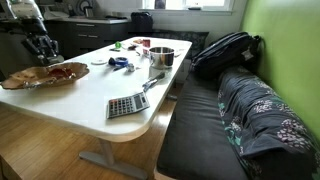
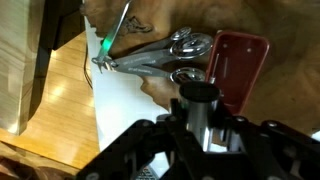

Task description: Put the salt shaker on the wooden tray

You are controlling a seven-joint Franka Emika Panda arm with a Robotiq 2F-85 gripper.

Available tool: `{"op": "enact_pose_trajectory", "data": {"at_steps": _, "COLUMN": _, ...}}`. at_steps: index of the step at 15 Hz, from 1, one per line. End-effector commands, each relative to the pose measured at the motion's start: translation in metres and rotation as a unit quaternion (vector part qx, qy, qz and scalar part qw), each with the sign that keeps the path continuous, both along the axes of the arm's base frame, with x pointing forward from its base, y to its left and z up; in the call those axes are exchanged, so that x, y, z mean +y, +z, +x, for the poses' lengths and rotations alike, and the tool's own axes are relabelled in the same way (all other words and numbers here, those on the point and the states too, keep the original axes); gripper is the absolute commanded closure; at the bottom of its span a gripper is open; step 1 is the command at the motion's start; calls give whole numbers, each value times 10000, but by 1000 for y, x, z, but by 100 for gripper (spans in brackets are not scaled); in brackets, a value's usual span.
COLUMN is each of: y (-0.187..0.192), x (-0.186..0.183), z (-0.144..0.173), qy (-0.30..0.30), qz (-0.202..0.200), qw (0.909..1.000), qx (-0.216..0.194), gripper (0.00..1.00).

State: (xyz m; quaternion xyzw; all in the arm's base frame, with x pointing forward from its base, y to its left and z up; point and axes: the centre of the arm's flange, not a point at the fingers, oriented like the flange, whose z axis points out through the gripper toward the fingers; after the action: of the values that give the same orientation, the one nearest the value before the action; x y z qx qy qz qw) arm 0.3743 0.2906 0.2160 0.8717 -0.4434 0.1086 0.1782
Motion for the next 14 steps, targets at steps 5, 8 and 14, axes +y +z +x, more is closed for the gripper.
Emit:
{"op": "enact_pose_trajectory", "data": {"at_steps": 5, "y": -33, "x": 35, "z": 21, "qy": 101, "qz": -83, "qw": 9997, "qx": -222, "gripper": 89}}
{"op": "enact_pose_trajectory", "data": {"at_steps": 8, "y": -41, "x": 42, "z": 24, "qy": 102, "qz": -133, "qw": 9997, "qx": -201, "gripper": 89}}
{"op": "enact_pose_trajectory", "data": {"at_steps": 14, "y": -56, "x": 38, "z": 26, "qy": -25, "qz": -323, "qw": 9994, "qx": -94, "gripper": 38}}
